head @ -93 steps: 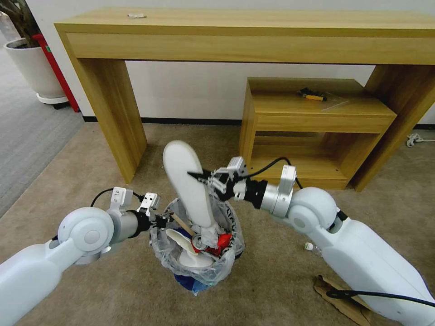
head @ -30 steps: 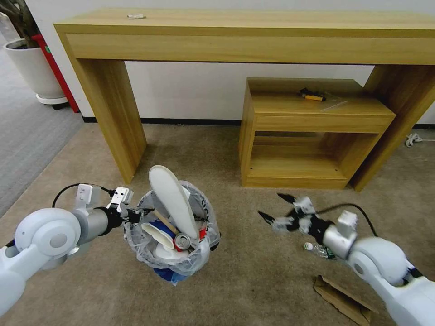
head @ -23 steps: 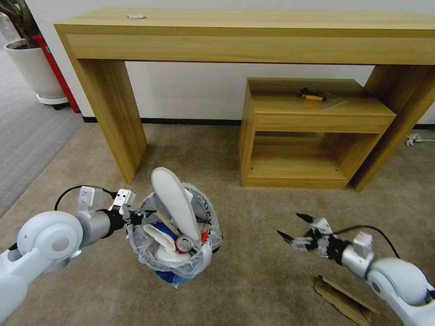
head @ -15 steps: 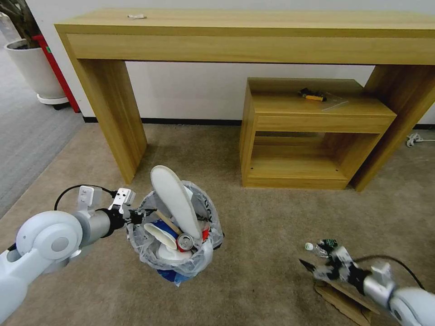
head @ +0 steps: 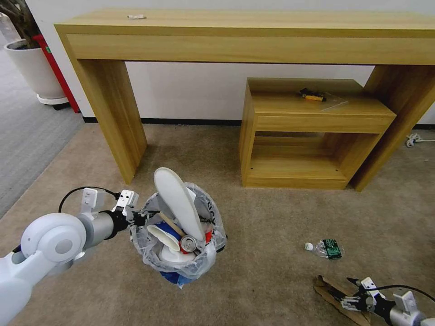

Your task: Pick up the trash bin and place the garbage on the floor into it.

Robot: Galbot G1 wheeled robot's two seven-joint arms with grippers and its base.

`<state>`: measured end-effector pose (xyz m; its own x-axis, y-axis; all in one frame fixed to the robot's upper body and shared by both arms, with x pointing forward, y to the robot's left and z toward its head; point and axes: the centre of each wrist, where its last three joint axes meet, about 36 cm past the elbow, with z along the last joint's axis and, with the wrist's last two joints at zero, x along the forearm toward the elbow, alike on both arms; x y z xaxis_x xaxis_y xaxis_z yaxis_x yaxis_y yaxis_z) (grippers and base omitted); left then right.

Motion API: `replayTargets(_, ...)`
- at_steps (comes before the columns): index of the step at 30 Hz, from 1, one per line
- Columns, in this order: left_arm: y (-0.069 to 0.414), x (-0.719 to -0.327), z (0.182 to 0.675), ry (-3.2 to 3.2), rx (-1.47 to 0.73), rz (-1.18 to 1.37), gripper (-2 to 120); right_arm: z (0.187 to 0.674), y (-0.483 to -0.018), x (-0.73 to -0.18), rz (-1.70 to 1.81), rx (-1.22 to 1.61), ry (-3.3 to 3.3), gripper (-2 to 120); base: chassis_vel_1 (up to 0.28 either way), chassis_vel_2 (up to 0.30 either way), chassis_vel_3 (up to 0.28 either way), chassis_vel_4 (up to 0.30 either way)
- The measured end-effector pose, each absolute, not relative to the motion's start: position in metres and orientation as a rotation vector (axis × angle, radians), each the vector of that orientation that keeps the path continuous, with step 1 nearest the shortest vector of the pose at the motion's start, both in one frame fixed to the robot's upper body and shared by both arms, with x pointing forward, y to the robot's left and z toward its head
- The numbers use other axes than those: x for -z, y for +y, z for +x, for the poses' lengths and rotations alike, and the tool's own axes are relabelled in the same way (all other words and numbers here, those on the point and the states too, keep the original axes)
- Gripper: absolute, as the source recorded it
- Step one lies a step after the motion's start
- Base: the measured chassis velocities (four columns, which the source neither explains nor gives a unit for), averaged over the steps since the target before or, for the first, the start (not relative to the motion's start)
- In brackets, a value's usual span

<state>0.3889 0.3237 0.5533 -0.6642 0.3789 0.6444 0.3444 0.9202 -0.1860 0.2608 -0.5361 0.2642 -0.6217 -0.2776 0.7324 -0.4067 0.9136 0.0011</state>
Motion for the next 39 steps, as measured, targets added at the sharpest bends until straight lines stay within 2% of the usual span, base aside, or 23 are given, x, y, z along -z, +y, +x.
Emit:
replayTargets(5, 0.323, -0.554, 0.389, -2.352, -0.062, -0.514, 0, 0.26, -0.535, -0.255, 0.448, -0.226, -2.255, 81, 0.0, 0.0, 0.0, 0.0)
replayTargets(8, 0.323, -0.555, 0.389, -2.353, -0.062, -0.517, 0, 0.261, -0.533, -0.245, 0.389, -0.231, -2.247, 64, 0.0, 0.0, 0.0, 0.0)
replayTargets(9, 0.323, -0.555, 0.389, -2.353, -0.062, -0.517, 0, 0.261, -0.533, -0.245, 0.389, -0.231, -2.247, 64, 0.0, 0.0, 0.0, 0.0)
replayTargets(12, 0.322, -0.555, 0.388, -2.354, -0.062, -0.521, 0, 0.26, -0.534, -0.239, 0.354, -0.241, -2.241, 51, 0.0, 0.0, 0.0, 0.0)
replayTargets(13, 0.322, -0.555, 0.388, -2.354, -0.062, -0.521, 0, 0.26, -0.534, -0.239, 0.354, -0.241, -2.241, 51, 0.0, 0.0, 0.0, 0.0)
replayTargets(16, 0.323, -0.556, 0.388, -2.354, -0.06, -0.524, 0, 0.261, -0.534, -0.235, 0.318, -0.246, -2.243, 37, 0.0, 0.0, 0.0, 0.0)
replayTargets(17, 0.323, -0.556, 0.388, -2.354, -0.06, -0.524, 0, 0.261, -0.534, -0.235, 0.318, -0.246, -2.243, 37, 0.0, 0.0, 0.0, 0.0)
replayTargets(20, 0.323, -0.558, 0.388, -2.356, -0.057, -0.531, 0, 0.261, -0.529, -0.231, 0.287, -0.251, -2.25, 21, 0.0, 0.0, 0.0, 0.0)
replayTargets(21, 0.323, -0.558, 0.388, -2.356, -0.057, -0.531, 0, 0.261, -0.529, -0.231, 0.287, -0.251, -2.25, 21, 0.0, 0.0, 0.0, 0.0)
replayTargets(24, 0.322, -0.56, 0.388, -2.358, -0.053, -0.54, 0, 0.262, -0.524, -0.228, 0.262, -0.255, -2.26, 8, 0.0, 0.0, 0.0, 0.0)
replayTargets(25, 0.322, -0.56, 0.388, -2.358, -0.053, -0.54, 0, 0.262, -0.524, -0.228, 0.262, -0.255, -2.26, 8, 0.0, 0.0, 0.0, 0.0)
replayTargets(26, 0.322, -0.561, 0.387, -2.359, -0.052, -0.543, 0, 0.263, -0.522, -0.229, 0.256, -0.256, -2.267, 1, 0.0, 0.0, 0.0, 0.0)
replayTargets(35, 0.319, -0.565, 0.385, -2.366, -0.041, -0.559, 0, 0.291, -0.498, -0.263, 0.281, -0.265, -2.449, 0, 0.0, 0.0, 0.0, 0.0)
replayTargets(39, 0.318, -0.567, 0.384, -2.368, -0.037, -0.562, 0, 0.305, -0.485, -0.295, 0.319, -0.253, -2.559, 0, 0.0, 0.0, 0.0, 0.0)
